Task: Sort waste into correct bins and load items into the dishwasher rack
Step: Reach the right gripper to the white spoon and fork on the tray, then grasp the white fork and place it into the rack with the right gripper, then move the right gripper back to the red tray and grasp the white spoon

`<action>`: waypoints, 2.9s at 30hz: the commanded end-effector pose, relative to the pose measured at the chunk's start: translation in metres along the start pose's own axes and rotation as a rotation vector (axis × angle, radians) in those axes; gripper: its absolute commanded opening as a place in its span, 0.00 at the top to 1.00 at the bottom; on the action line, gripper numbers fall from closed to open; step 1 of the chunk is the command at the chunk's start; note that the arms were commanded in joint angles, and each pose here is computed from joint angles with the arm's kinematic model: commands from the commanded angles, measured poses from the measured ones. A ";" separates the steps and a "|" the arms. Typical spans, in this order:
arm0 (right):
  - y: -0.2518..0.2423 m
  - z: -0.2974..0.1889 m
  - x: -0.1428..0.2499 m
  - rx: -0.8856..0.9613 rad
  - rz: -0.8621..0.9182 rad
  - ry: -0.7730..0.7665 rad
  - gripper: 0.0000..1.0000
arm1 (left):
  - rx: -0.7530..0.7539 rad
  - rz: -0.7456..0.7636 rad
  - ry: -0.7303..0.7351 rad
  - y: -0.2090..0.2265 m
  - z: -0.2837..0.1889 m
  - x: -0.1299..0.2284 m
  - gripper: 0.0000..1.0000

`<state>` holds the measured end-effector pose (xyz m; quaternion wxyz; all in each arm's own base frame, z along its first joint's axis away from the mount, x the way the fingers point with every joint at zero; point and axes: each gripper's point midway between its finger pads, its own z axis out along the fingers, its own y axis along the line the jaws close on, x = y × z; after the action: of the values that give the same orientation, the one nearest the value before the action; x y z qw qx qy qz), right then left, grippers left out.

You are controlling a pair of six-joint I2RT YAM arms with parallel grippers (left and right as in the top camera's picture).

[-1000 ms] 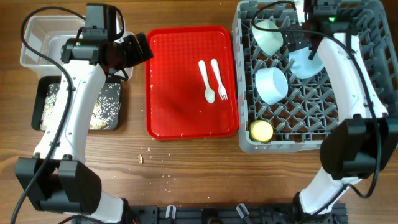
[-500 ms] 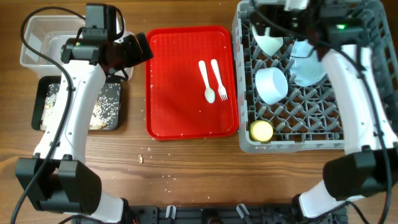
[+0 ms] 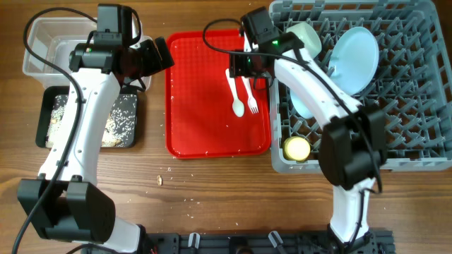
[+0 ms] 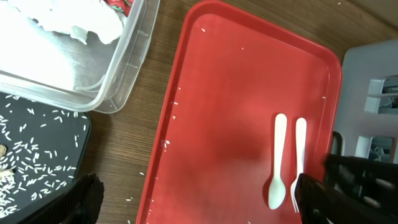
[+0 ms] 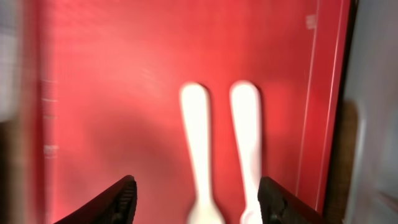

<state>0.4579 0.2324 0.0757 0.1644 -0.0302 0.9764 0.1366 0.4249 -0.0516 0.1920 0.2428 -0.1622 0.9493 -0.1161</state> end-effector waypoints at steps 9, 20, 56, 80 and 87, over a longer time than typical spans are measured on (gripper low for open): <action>-0.032 0.059 0.050 0.108 0.148 0.198 0.57 | -0.004 0.008 -0.015 0.000 -0.003 -0.004 0.00; -0.035 0.058 0.054 0.131 0.184 0.207 0.96 | -0.004 0.008 -0.015 0.000 -0.003 -0.004 0.00; -0.173 -0.188 0.128 0.694 1.037 0.119 0.83 | -0.004 0.008 -0.015 0.000 -0.003 -0.004 0.00; 0.039 -0.069 0.021 -0.136 0.040 0.006 0.12 | -0.004 0.008 -0.015 0.000 -0.003 -0.004 0.00; 0.062 0.018 0.023 -0.144 0.121 0.056 0.22 | -0.004 0.008 -0.015 0.000 -0.003 -0.004 0.00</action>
<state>0.4284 0.2723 0.0847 0.1323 -0.0132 0.9710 0.1986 0.4250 -0.0516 0.1920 0.2430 -0.1624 0.9493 -0.1160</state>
